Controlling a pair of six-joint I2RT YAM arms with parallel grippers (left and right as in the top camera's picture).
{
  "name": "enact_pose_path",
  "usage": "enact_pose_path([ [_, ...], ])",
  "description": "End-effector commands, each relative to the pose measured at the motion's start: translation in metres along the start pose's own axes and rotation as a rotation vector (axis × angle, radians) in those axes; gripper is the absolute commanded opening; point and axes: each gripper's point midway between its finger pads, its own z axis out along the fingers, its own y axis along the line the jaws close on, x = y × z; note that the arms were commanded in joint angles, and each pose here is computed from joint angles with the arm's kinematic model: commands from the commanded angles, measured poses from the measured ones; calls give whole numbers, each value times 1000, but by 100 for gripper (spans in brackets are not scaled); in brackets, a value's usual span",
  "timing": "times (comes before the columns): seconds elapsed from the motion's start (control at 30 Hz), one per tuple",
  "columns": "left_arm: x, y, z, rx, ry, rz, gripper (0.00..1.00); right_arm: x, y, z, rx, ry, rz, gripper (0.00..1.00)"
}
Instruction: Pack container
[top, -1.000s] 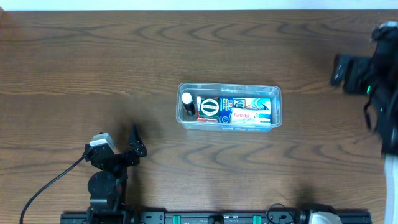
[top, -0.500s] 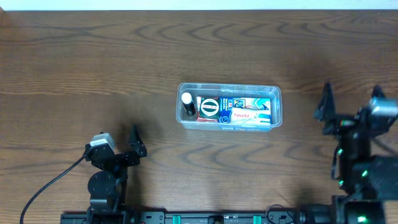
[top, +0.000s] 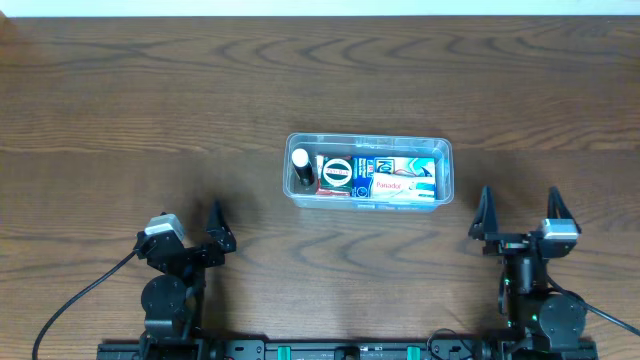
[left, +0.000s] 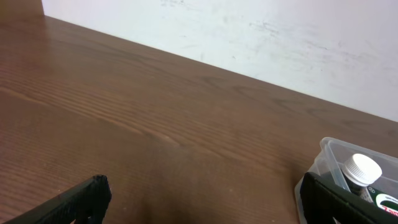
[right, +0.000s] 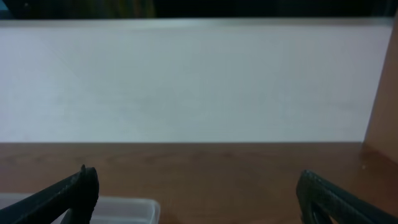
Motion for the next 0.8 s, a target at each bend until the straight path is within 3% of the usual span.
enact_pose_path([
  [0.0, 14, 5, 1, -15, 44, 21, 98, 17, 3, 0, -17, 30, 32, 99],
  [0.4, 14, 5, 1, -15, 44, 21, 98, 70, -2, -4, 0, 213, -31, 99],
  [0.57, 14, 5, 1, -15, 43, 21, 98, 70, 1, -4, -26, 213, -131, 99],
  [0.77, 14, 5, 1, -15, 43, 21, 98, 70, 1, -4, -24, 213, -134, 99],
])
